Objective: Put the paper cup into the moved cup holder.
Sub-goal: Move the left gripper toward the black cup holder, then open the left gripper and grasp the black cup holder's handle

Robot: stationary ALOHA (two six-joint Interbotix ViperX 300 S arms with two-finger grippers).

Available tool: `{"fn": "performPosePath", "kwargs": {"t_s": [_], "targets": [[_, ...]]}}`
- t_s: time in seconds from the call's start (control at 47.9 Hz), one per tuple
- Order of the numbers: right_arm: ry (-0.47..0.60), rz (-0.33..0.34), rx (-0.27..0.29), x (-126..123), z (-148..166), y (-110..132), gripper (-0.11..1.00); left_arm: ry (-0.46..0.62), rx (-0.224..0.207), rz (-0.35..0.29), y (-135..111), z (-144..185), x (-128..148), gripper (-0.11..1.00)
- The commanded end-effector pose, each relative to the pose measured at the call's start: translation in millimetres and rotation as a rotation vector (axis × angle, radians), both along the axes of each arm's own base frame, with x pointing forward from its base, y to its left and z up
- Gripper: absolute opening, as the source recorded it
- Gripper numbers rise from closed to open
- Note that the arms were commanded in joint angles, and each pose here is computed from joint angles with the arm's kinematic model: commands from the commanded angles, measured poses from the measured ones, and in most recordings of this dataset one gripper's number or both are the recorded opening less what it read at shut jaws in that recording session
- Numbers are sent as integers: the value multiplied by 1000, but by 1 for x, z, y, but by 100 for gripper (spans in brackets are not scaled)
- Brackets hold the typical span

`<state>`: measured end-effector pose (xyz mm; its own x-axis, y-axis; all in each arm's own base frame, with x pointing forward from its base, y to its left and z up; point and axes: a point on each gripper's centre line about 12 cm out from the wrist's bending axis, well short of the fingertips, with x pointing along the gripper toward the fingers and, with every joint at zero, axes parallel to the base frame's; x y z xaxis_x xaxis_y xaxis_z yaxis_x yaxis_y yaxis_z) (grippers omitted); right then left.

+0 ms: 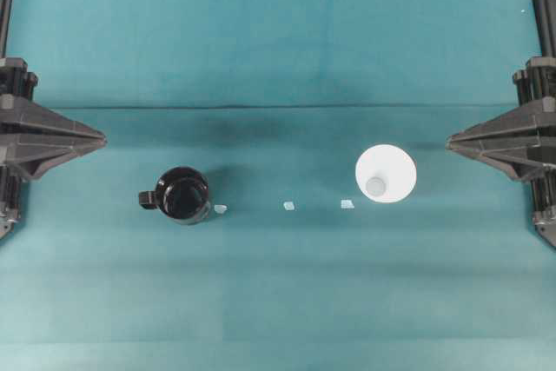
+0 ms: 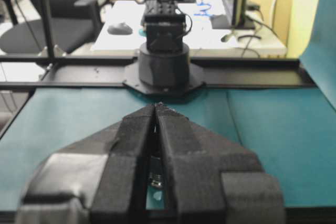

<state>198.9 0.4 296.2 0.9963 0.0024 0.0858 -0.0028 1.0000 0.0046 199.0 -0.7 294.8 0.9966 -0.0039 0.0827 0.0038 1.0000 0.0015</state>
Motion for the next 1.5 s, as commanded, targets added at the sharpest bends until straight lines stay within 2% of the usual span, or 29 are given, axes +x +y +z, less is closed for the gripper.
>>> {"fn": "performPosePath", "kwargs": {"t_s": [0.0,0.063,0.188,0.355,0.418,0.627,0.71,0.794,1.024,1.483], "targets": [[-11,4,14,3,6,1,16,-26,3,-17,-3,12,2,13],[19,7,36,5,7,1,18,-18,0,-20,-4,13,3,9],[115,9,77,8,7,2,4,12,-1,-35,-7,10,4,2],[182,9,92,8,9,2,2,97,-7,-43,-9,-3,7,2],[183,11,94,9,9,2,2,162,-18,-42,-9,-13,10,2],[201,8,95,9,6,2,2,532,-78,-21,-9,-67,18,2],[208,10,97,8,6,2,2,617,-103,-10,-9,-79,20,2],[209,10,98,8,5,2,2,657,-119,-3,-9,-85,23,2],[209,8,98,8,5,2,2,790,-117,9,-9,-102,23,2],[237,8,98,12,-1,3,2,869,-116,19,-8,-123,17,2]]}}
